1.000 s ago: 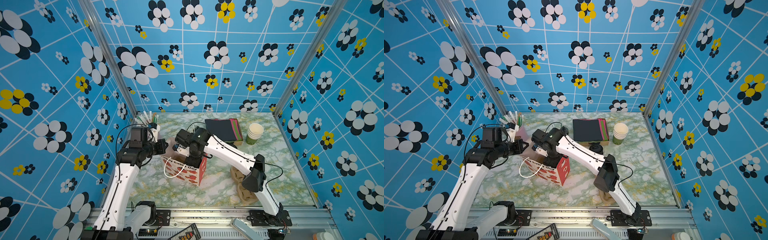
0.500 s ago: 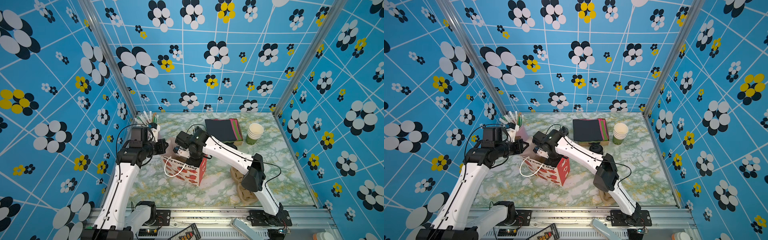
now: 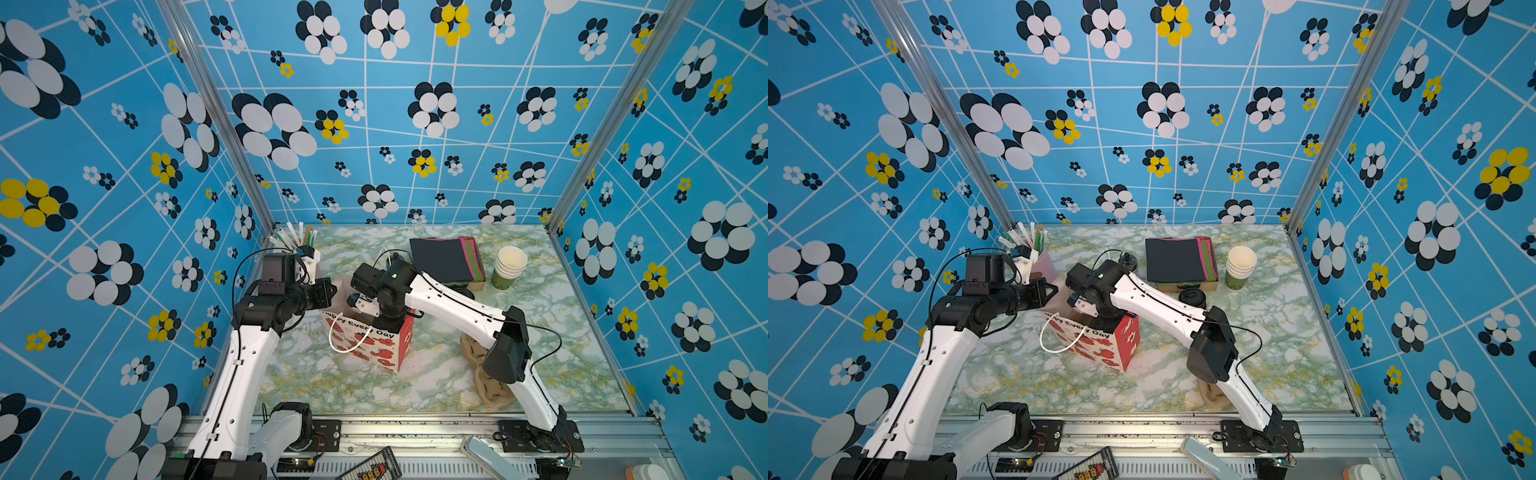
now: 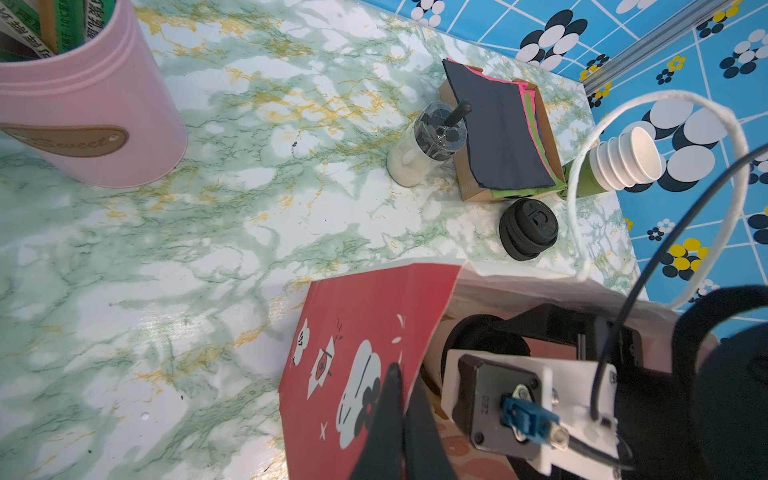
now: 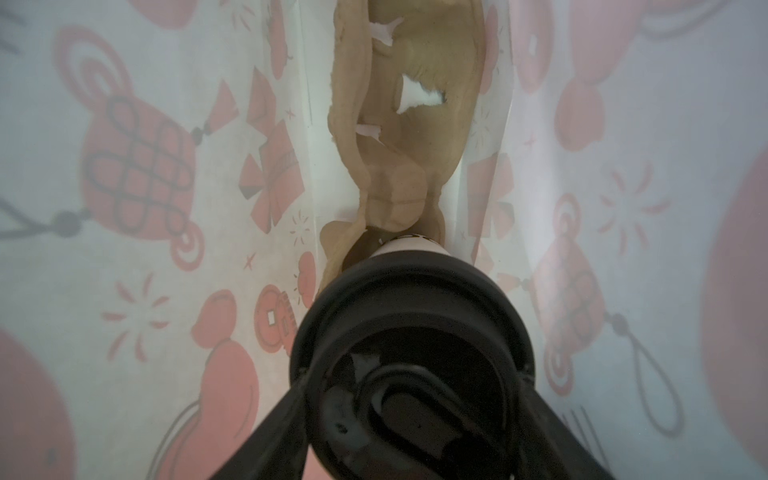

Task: Pack the takeout coffee
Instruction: 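Lower the held coffee cup down into the bag onto the pulp holder, then open the right gripper and lift it out of the bag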

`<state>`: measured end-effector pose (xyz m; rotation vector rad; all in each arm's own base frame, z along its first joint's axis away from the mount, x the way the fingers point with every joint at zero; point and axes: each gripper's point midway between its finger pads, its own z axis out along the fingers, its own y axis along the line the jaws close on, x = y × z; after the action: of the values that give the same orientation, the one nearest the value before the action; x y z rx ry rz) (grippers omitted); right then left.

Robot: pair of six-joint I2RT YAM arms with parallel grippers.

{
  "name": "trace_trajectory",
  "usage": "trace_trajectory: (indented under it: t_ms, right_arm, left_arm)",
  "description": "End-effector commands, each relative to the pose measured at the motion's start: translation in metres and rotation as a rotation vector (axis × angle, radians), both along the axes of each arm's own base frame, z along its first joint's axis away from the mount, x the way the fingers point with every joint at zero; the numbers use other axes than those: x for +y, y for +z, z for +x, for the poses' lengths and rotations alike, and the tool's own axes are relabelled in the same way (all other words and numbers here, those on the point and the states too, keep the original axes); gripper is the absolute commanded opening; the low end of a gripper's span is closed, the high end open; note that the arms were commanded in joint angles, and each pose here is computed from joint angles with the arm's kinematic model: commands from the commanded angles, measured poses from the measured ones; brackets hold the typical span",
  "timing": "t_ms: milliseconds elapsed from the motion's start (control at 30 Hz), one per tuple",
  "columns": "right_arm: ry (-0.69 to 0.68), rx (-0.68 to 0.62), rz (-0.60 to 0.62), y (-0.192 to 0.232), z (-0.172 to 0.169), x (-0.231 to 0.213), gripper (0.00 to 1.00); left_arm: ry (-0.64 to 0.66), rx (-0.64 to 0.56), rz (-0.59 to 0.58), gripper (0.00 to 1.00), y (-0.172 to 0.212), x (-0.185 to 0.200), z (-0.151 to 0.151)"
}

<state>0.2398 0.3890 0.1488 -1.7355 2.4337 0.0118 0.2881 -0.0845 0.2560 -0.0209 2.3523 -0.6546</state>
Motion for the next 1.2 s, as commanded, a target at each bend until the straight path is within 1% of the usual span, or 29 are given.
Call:
trace_trajectory:
  t_ms: [0, 267, 567, 1000, 1167]
  right_arm:
    - [0.001, 0.026, -0.088, -0.026, 0.002, -0.011, 0.68]
    - [0.000, 0.023, -0.090, -0.026, 0.002, -0.011, 0.68]
    - [-0.007, 0.004, 0.001, 0.005, 0.002, -0.002, 0.73]
    - [0.007, -0.037, 0.113, 0.051, 0.001, 0.012, 0.94]
    - [0.009, -0.065, 0.173, 0.074, 0.001, 0.016, 0.98]
  left_arm:
    - [-0.022, 0.025, 0.007, 0.00, -0.002, -0.002, -0.005]
    - [-0.021, 0.031, 0.007, 0.00, -0.004, -0.002, -0.005]
    - [-0.019, 0.054, 0.053, 0.00, -0.008, 0.002, -0.007]
    - [-0.037, 0.074, 0.110, 0.00, -0.011, -0.002, -0.006]
    - [-0.037, 0.072, 0.121, 0.00, -0.010, -0.003, -0.006]
